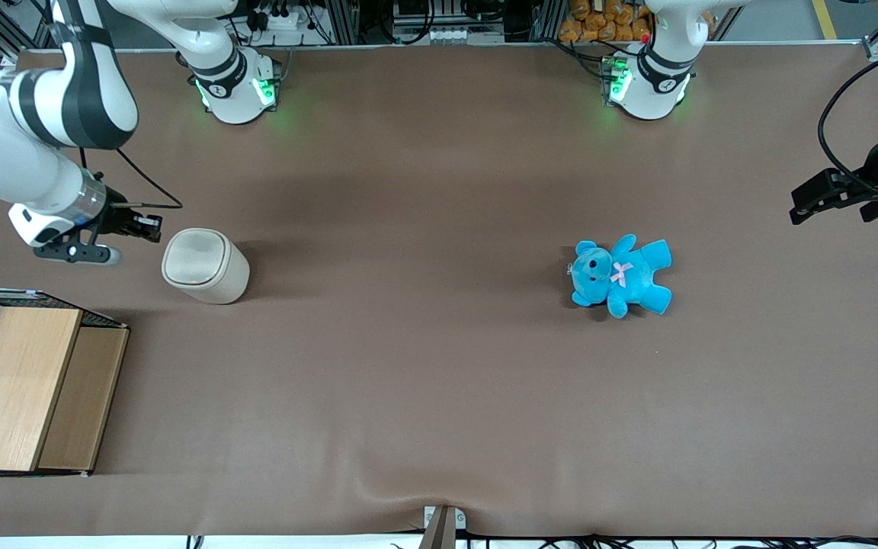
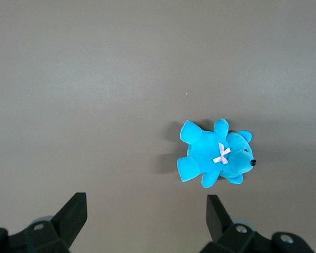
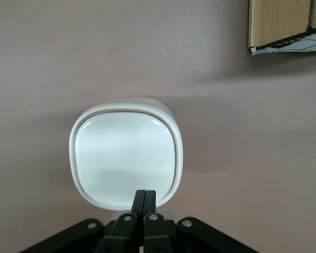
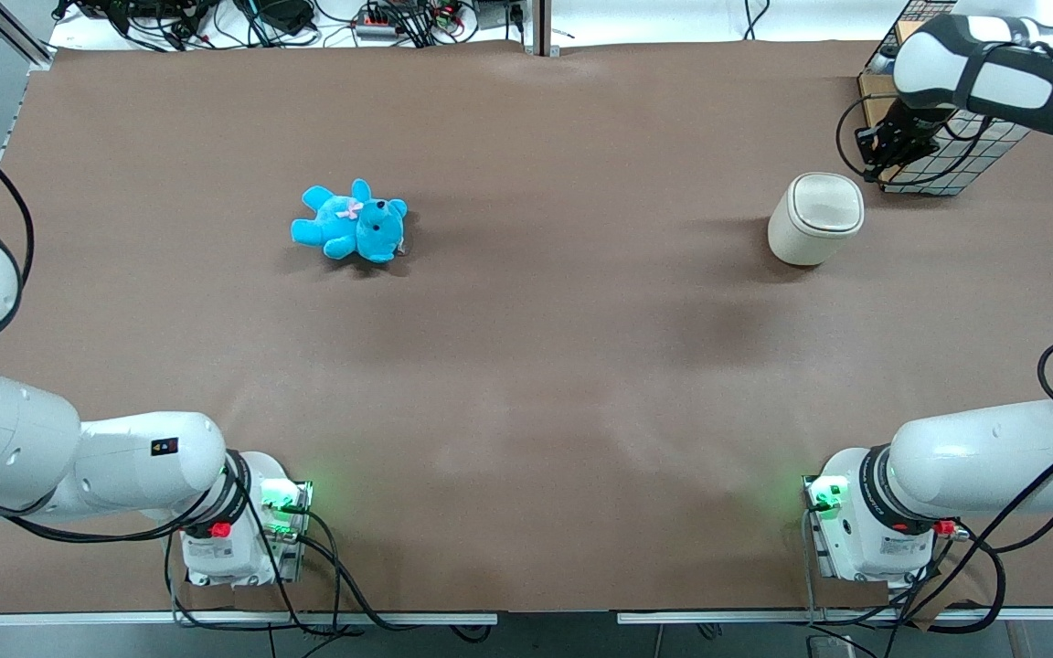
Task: Open trash can with right arm
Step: 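Lower the right gripper onto the lid edge of the white trash can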
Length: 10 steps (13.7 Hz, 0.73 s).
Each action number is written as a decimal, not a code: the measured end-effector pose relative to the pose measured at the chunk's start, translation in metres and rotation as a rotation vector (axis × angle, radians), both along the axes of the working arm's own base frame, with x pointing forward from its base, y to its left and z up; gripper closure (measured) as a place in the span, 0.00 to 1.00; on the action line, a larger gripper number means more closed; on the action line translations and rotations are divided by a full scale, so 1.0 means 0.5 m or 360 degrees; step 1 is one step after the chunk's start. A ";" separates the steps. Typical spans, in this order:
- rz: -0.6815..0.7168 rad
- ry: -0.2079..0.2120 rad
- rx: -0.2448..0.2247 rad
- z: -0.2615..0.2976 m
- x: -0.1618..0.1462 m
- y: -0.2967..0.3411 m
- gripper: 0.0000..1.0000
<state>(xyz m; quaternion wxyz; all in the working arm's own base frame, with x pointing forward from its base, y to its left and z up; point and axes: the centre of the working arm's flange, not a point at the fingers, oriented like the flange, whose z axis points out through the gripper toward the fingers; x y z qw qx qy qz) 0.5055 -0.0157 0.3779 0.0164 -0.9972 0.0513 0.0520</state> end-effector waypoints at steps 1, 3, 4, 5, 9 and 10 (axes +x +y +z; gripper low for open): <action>-0.0002 0.0004 -0.0001 -0.017 0.005 -0.001 0.99; -0.0006 0.0033 -0.0001 -0.048 0.010 -0.003 0.99; -0.0006 0.0046 -0.0001 -0.058 0.011 -0.004 0.99; -0.0006 0.0054 -0.0002 -0.065 0.012 -0.004 0.99; -0.0013 0.0072 -0.0003 -0.091 0.016 -0.008 0.99; -0.0013 0.0075 -0.0004 -0.098 0.017 -0.009 0.99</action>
